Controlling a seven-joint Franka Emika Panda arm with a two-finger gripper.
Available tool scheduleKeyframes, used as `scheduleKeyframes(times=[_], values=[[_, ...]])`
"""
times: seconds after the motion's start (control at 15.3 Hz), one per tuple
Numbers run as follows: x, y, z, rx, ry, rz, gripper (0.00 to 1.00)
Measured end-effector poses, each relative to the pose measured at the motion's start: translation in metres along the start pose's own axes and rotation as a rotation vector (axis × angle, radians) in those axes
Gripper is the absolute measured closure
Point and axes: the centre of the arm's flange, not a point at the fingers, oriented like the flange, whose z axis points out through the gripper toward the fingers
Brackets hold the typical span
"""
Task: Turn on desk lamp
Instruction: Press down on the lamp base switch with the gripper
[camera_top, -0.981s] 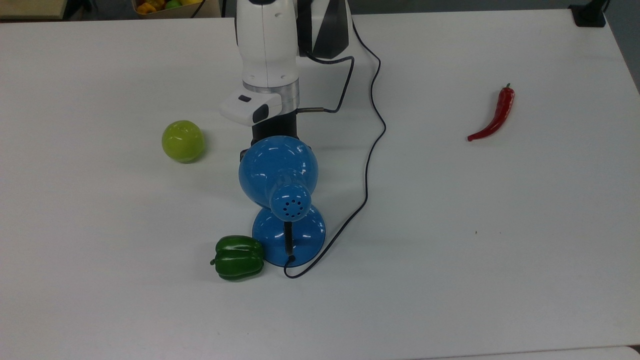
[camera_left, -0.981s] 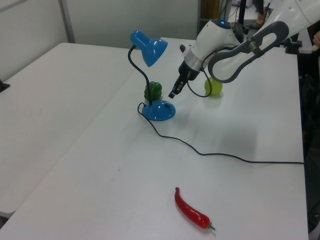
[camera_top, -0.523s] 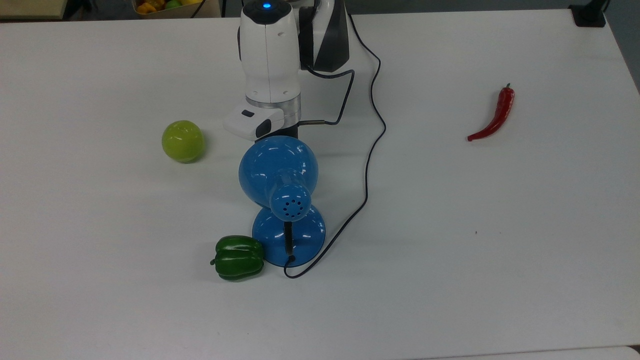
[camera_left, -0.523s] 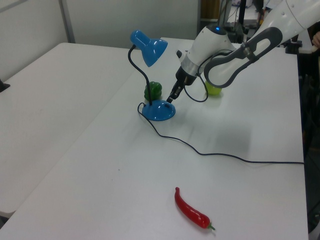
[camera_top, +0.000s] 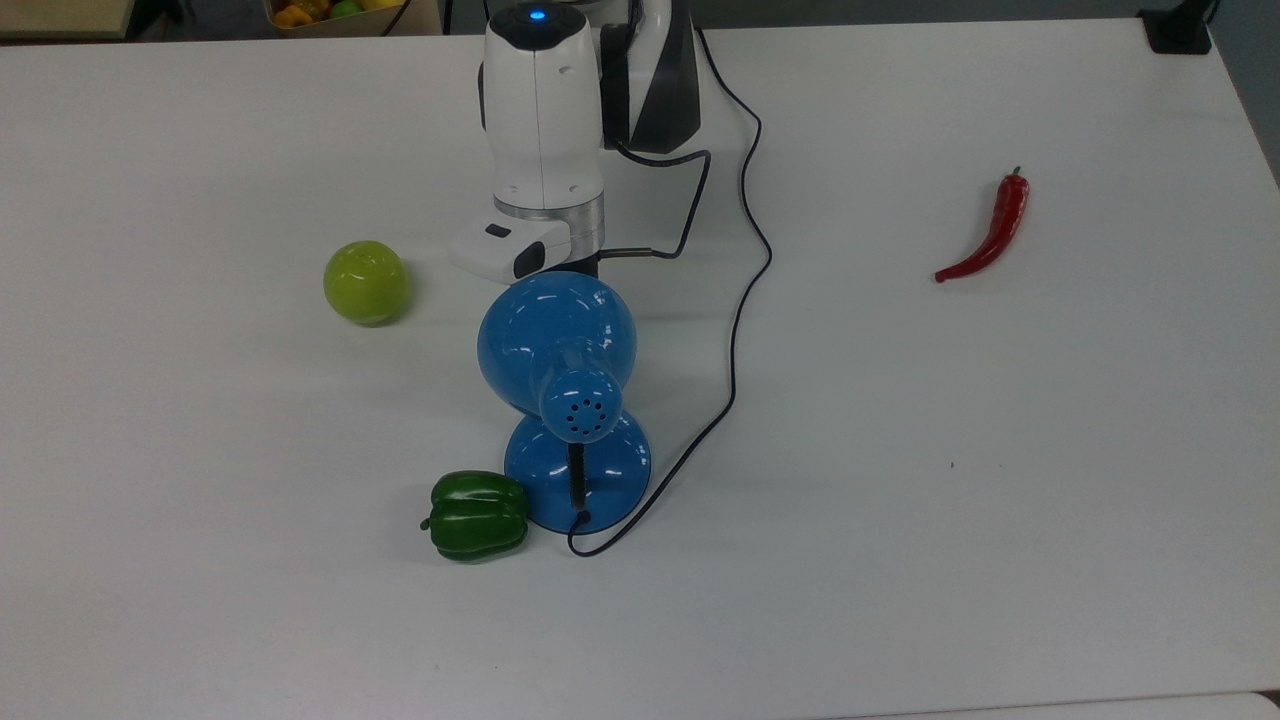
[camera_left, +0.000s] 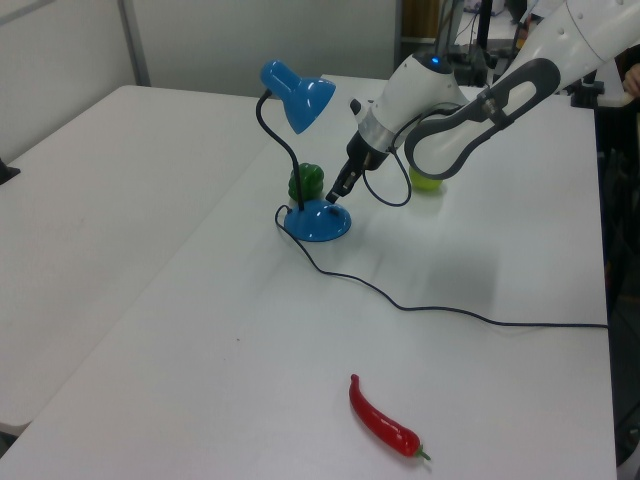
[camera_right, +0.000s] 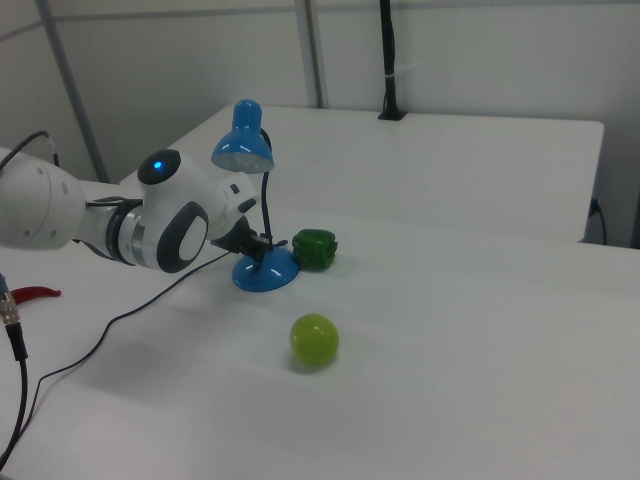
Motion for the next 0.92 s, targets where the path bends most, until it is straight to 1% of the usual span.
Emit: scheduleKeyframes(times=[0.92], values=[[-0.0024, -0.0049, 0.0048, 0.003, 0.000, -0.006, 0.99]])
